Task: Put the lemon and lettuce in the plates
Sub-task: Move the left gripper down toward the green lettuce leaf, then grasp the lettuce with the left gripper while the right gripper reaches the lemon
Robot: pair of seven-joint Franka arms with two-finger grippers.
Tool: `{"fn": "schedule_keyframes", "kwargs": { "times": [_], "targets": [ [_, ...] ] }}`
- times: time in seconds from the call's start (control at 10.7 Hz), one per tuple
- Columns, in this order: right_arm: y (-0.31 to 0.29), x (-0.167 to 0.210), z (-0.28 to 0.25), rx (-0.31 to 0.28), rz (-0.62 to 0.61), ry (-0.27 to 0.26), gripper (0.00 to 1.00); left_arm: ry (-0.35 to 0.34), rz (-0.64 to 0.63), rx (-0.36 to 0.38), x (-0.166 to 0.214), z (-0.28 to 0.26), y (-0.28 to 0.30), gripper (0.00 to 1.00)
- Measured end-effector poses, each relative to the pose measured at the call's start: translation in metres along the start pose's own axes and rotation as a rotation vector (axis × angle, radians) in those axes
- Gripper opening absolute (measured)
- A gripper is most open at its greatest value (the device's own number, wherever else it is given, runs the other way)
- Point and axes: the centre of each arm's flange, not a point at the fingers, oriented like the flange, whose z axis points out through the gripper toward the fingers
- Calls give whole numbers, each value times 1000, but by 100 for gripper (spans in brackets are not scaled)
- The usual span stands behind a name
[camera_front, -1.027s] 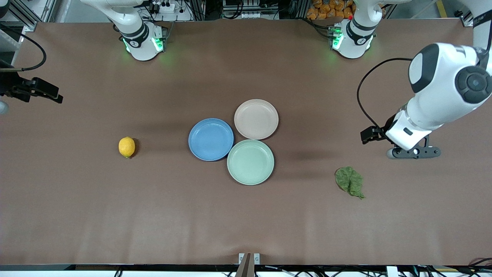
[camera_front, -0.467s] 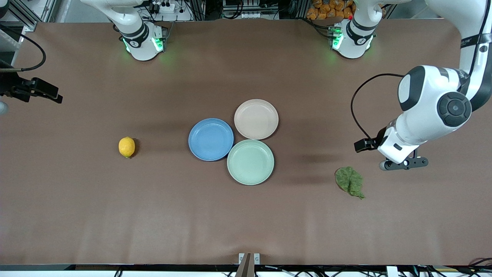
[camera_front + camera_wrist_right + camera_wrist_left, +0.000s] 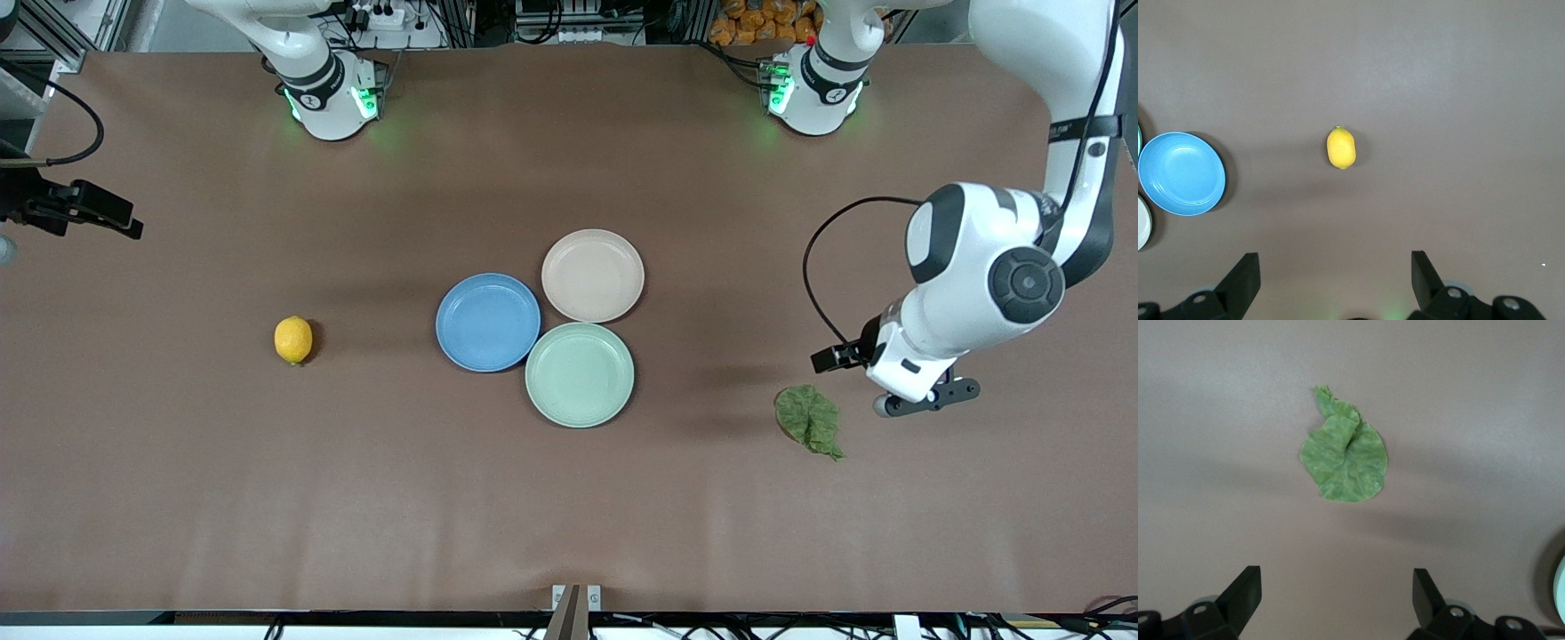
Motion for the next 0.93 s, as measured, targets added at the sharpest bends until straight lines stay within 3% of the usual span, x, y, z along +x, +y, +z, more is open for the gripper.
{"fn": "schedule_keyframes", "kwargs": {
  "times": [0.37, 0.93],
  "targets": [
    [3, 2, 5, 0, 6, -11, 100, -5, 6, 40, 17, 43, 1, 100],
    [4, 50, 88, -5, 3, -119, 100, -9, -8, 50, 43, 89, 3, 100]
  ]
}}
